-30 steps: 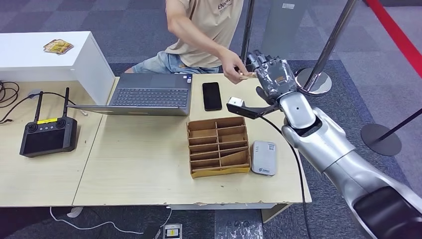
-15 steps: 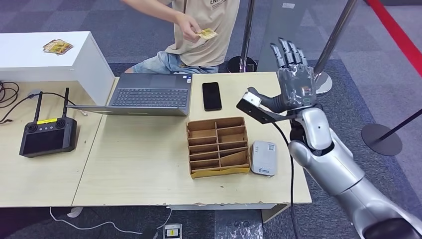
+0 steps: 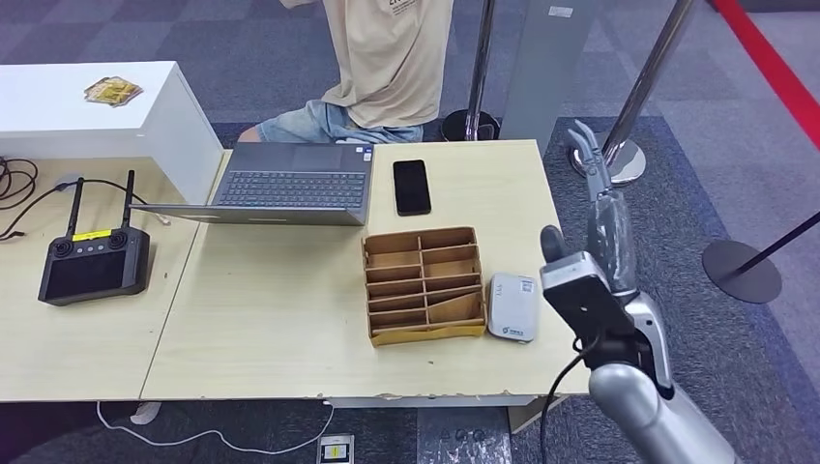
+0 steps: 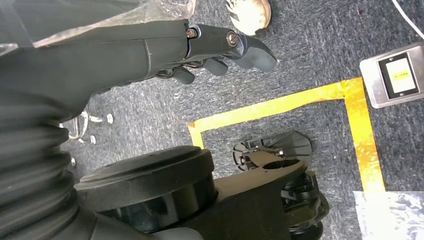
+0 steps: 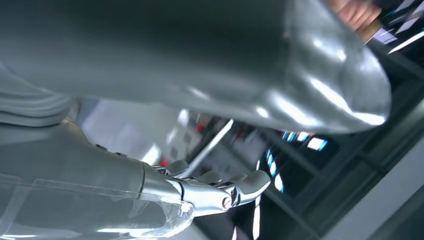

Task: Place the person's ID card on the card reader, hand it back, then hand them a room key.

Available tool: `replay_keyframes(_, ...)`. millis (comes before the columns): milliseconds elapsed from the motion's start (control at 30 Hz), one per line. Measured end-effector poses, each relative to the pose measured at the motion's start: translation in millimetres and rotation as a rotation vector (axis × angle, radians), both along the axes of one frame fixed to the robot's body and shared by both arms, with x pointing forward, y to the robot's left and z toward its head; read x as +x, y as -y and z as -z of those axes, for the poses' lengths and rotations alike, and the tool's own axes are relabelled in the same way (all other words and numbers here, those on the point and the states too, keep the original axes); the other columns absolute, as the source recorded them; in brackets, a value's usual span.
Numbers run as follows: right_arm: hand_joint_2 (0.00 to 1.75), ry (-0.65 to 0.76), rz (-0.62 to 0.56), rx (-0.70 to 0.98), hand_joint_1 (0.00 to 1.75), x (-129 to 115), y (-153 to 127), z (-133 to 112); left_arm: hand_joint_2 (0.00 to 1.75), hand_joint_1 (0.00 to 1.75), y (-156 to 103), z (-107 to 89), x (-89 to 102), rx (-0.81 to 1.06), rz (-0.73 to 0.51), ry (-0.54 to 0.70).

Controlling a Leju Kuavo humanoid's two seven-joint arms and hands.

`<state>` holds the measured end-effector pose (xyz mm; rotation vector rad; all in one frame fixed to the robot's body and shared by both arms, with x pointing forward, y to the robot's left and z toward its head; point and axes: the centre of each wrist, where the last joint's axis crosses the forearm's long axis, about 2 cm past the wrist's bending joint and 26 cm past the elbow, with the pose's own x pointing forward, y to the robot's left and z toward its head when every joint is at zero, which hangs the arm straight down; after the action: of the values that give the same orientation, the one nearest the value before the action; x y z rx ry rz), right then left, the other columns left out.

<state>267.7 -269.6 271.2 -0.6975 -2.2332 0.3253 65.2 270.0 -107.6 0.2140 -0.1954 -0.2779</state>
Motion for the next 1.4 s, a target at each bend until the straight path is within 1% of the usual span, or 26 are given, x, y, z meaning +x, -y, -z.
replay_keyframes(167, 0.0, 0.012, -0.171, 0.097, 0.0, -32.5, -3.8, 1.5, 1.75, 0.0, -0.2, 0.1, -0.3, -0.002, -0.013, -0.001)
replay_keyframes(267, 0.0, 0.029, -0.252, 0.148, 0.0, -47.4, -7.4, 1.1, 1.75, 0.0, -0.3, 0.0, -0.1, 0.001, -0.01, -0.01)
replay_keyframes(500, 0.0, 0.02, -0.349, 0.217, 0.0, -66.8, -14.9, 2.4, 1.75, 0.0, -3.0, -0.1, 0.7, 0.012, -0.027, 0.011)
replay_keyframes(733, 0.0, 0.003, -0.426, 0.29, 0.0, -76.2, -19.7, 5.5, 1.75, 0.0, -6.7, -0.1, 1.5, 0.015, -0.071, 0.029)
replay_keyframes(867, 0.0, 0.008, -0.46, 0.352, 0.0, -79.6, -22.3, 8.1, 1.75, 0.0, -7.2, -0.1, 1.8, 0.01, -0.111, 0.039)
replay_keyframes(967, 0.0, 0.001, -0.502, 0.393, 0.0, -80.9, -24.1, 9.4, 1.75, 0.0, -6.8, -0.2, 2.0, 0.007, -0.154, 0.025)
replay_keyframes(1133, 0.0, -0.019, -0.555, 0.403, 0.0, -79.0, -25.2, 10.1, 1.75, 0.0, -4.9, -0.3, 2.1, 0.001, -0.226, -0.008)
replay_keyframes(1400, 0.0, -0.004, -0.588, 0.393, 0.0, -73.9, -27.5, 5.3, 1.75, 0.0, -0.3, -0.7, 3.4, -0.004, -0.305, -0.037)
